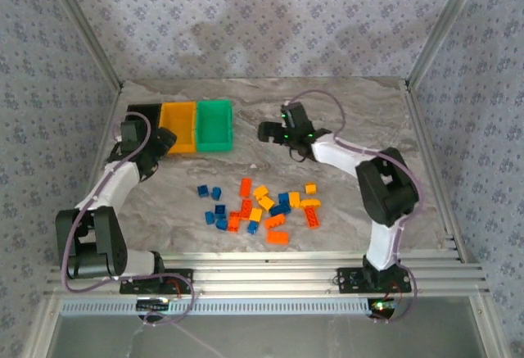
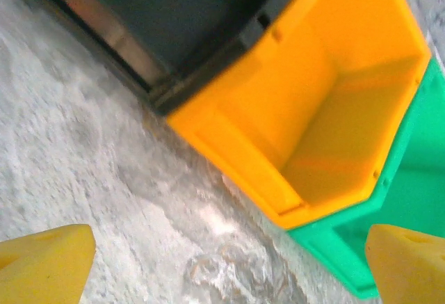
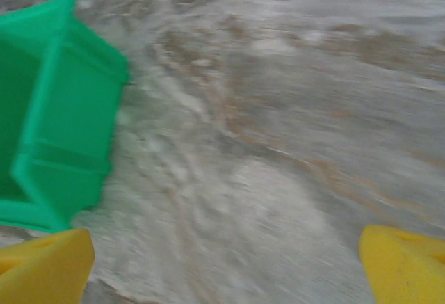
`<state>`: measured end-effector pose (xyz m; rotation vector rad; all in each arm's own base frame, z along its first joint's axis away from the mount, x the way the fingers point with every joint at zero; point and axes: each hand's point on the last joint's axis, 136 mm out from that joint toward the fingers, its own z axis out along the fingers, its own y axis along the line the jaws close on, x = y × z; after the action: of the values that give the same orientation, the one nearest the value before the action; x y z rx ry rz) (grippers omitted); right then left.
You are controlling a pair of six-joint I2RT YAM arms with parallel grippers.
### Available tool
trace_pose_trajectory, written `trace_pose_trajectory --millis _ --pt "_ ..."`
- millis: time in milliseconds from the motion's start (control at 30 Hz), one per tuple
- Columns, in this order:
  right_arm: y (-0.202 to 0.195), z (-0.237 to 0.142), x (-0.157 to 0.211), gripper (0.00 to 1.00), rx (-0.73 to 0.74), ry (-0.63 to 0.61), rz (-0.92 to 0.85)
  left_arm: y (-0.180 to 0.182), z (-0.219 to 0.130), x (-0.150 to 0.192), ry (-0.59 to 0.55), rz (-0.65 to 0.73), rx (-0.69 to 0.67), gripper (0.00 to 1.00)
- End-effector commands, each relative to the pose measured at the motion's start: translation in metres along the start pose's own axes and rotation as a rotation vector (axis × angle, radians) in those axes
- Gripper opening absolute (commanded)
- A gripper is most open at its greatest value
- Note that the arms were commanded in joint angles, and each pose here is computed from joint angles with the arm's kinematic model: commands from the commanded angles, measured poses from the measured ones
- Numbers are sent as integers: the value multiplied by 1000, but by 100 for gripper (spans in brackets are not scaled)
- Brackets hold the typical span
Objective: Sort the legos into containers by color
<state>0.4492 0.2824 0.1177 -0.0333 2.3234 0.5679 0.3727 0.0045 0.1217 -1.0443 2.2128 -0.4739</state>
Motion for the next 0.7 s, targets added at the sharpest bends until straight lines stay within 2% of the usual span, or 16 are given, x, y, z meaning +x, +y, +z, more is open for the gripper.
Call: trace_pose_trajectory --millis 0,167,300,467,667 --pt "45 22 -2 100 -101 9 -6 -31 -26 -12 -64 0 165 100" --pt "91 54 -2 97 -166 13 -50 -37 -68 -26 -247 36 271 100" --pt "104 79 -1 93 -137 20 -60 -21 -86 -33 -373 -50 284 100" --pt "94 106 5 82 -70 37 -35 -24 -104 -32 -400 -19 314 100" --pt "88 115 8 60 -31 43 -34 -30 -118 -31 -396 7 331 100"
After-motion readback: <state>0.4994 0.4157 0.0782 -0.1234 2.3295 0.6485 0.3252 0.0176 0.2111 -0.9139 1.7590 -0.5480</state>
